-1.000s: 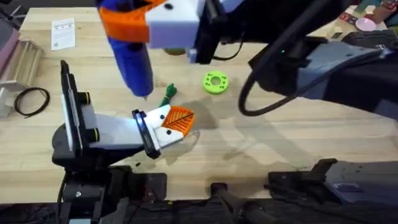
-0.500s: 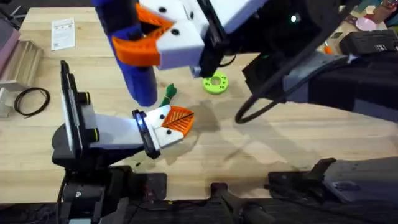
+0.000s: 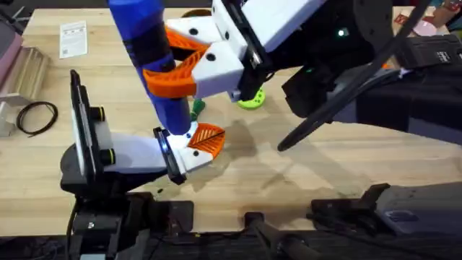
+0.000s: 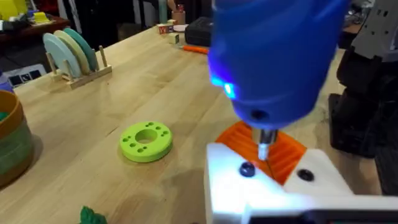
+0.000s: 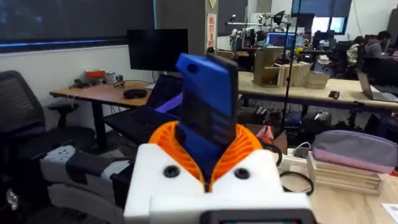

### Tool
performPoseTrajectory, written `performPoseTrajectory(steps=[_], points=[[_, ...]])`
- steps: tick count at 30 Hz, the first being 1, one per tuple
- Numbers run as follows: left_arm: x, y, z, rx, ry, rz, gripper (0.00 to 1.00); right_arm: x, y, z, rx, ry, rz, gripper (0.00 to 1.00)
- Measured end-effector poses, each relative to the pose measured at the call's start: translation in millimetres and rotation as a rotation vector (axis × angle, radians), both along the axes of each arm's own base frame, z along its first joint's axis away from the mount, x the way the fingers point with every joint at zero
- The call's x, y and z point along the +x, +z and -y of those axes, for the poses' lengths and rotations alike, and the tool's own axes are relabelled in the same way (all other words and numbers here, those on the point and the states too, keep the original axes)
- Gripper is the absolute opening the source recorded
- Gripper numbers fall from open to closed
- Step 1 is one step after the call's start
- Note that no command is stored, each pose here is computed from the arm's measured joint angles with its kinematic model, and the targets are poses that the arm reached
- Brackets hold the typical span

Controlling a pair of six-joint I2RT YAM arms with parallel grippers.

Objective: Pick up the gripper from the table and insert it into the empty holder that is missing its gripper. Then pick up a screw, insert it into the mounting hole, and use the screwdriver to tighten it. Finally, clean up the table by picking up the vegetable and placing it into the bucket.

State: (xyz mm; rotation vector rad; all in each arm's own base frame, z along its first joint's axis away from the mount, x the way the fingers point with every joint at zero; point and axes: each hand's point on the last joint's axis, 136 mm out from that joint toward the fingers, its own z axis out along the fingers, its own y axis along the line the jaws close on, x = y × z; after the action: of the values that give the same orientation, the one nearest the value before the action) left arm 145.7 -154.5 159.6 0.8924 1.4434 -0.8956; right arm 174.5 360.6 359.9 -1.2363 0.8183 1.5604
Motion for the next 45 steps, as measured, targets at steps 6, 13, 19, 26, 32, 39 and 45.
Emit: performPoseTrajectory(steps=[6, 13, 19, 26, 32, 39, 45], points=[[-0.1, 0, 0.0, 0.000, 0.000, 0.000, 0.008, 1, -2, 2, -0.010, 0.007, 0.008, 0.023], [0.0, 0, 0.0, 0.000, 0.000, 0.000, 0.008, 4, -3, 4, -0.014, -0.001, 0.007, 0.023], [-0.1, 0, 0.0, 0.000, 0.000, 0.000, 0.008, 4, -4, 3, -0.022, 0.002, 0.000, 0.023], [-0.1, 0, 0.0, 0.000, 0.000, 0.000, 0.008, 3, -6, 3, -0.031, 0.012, 0.004, 0.023], [-0.1, 0, 0.0, 0.000, 0.000, 0.000, 0.008, 4, -11, 2, -0.048, 0.010, 0.004, 0.023], [0.0, 0, 0.0, 0.000, 0.000, 0.000, 0.008, 4, -11, 1, -0.043, 0.009, 0.014, 0.023], [-0.1, 0, 0.0, 0.000, 0.000, 0.000, 0.008, 0, -10, 1, -0.035, 0.016, 0.026, 0.023]])
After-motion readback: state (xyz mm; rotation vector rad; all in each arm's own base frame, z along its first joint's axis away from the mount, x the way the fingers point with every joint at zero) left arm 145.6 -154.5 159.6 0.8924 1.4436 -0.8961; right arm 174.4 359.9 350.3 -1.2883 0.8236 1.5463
